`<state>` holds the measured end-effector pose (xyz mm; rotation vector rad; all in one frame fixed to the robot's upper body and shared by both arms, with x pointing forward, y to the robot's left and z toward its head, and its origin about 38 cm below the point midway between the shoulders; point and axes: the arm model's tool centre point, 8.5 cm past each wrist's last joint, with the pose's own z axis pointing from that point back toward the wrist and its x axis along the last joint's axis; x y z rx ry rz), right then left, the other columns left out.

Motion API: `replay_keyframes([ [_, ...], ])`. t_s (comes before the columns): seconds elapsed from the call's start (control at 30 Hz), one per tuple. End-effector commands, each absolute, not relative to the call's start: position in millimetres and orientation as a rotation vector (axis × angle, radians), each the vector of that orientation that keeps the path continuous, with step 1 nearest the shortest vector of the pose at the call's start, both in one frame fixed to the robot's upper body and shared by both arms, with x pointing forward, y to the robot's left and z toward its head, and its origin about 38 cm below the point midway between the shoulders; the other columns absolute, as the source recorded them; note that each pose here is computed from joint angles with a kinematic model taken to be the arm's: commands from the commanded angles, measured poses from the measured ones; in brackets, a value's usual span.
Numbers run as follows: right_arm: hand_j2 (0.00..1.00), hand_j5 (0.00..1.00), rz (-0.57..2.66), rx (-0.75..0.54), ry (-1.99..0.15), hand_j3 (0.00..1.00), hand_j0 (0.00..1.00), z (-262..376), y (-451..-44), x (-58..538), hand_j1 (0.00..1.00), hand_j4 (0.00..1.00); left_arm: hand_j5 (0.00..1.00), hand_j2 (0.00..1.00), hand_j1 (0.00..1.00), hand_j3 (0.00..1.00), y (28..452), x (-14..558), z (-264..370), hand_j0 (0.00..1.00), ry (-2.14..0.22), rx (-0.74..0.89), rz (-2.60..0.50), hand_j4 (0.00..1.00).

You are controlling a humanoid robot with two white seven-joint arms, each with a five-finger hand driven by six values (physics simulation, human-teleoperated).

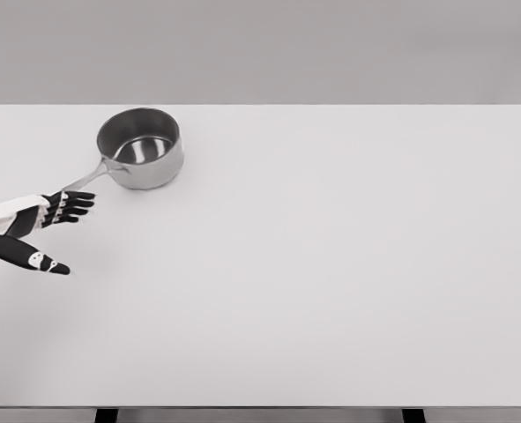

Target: Rotate pot handle

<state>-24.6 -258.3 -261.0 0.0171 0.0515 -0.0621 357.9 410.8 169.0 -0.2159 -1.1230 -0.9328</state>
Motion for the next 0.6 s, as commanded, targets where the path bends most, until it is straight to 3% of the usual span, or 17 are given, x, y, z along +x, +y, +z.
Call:
replay_keyframes([
  [0.0,1.00,1.00,-0.062,0.017,0.053,1.00,1.00,-261.0,-258.3,-24.7,1.00,1.00,1.00,1.00,1.00,1.00,417.4,358.2,165.9,1.00,-1.110,-0.199,-0.923,1.00],
  [0.57,1.00,1.00,-0.062,0.017,0.051,1.00,1.00,-261.0,-258.3,-24.5,1.00,1.00,1.00,1.00,1.00,1.00,442.4,377.1,177.5,1.00,-1.092,-0.038,-0.963,1.00],
])
